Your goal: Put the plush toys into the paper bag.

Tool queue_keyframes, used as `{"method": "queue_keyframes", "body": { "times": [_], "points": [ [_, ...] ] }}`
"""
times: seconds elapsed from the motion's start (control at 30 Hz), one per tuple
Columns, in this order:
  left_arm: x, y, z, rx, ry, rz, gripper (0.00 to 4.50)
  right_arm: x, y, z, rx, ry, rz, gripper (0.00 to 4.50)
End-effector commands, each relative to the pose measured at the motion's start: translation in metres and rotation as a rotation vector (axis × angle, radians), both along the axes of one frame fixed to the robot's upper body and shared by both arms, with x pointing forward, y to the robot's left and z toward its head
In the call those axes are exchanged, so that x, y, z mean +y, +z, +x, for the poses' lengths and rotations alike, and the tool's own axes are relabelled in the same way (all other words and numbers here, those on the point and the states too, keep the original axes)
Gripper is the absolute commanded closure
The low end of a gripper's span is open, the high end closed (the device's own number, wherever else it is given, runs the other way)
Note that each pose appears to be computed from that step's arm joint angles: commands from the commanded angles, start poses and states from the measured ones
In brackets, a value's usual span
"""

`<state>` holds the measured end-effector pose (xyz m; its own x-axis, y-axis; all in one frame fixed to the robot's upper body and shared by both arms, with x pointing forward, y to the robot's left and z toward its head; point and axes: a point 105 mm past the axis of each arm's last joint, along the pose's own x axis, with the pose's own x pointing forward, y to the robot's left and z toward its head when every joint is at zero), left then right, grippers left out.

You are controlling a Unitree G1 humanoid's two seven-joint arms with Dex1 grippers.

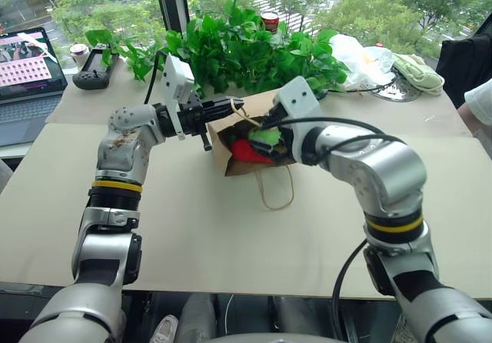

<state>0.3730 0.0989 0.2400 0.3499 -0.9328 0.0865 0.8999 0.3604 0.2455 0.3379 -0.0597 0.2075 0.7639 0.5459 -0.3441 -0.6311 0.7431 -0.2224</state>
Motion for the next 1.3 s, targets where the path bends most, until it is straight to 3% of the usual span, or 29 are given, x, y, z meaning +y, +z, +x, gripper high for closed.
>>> {"method": "queue_keyframes", "body": {
  "times": [0.03, 0.27, 0.4, 0.7, 0.9, 0.97, 1.13, 1.3],
  "points": [
    [-0.001, 0.016, -0.002, -0.058, -0.009, -0.009, 4.50, -0.003, 0.005, -0.021, -0.004, 0.063, 0.015, 0.04],
    [-0.002, 0.015, -0.001, -0.056, -0.013, -0.009, 4.50, -0.005, -0.016, -0.044, 0.084, 0.097, 0.025, 0.04],
    [-0.003, 0.015, -0.001, -0.056, -0.017, -0.010, 4.50, 0.001, -0.045, -0.049, 0.177, 0.082, 0.063, 0.04],
    [-0.004, 0.016, -0.001, -0.057, -0.018, -0.008, 4.50, 0.000, -0.089, -0.035, 0.246, -0.040, 0.049, 0.04],
    [-0.003, 0.016, -0.001, -0.059, -0.016, -0.005, 4.50, 0.010, -0.083, -0.027, 0.223, -0.035, 0.097, 0.04],
    [-0.003, 0.016, -0.001, -0.060, -0.016, -0.004, 4.50, 0.015, -0.085, -0.026, 0.226, -0.034, 0.102, 0.43],
    [-0.002, 0.016, -0.002, -0.060, -0.015, -0.004, 4.50, 0.022, -0.089, -0.027, 0.235, -0.030, 0.117, 2.04],
    [-0.002, 0.016, -0.002, -0.060, -0.015, -0.004, 4.50, 0.019, -0.094, -0.026, 0.237, -0.044, 0.105, 3.94]
  ]
}}
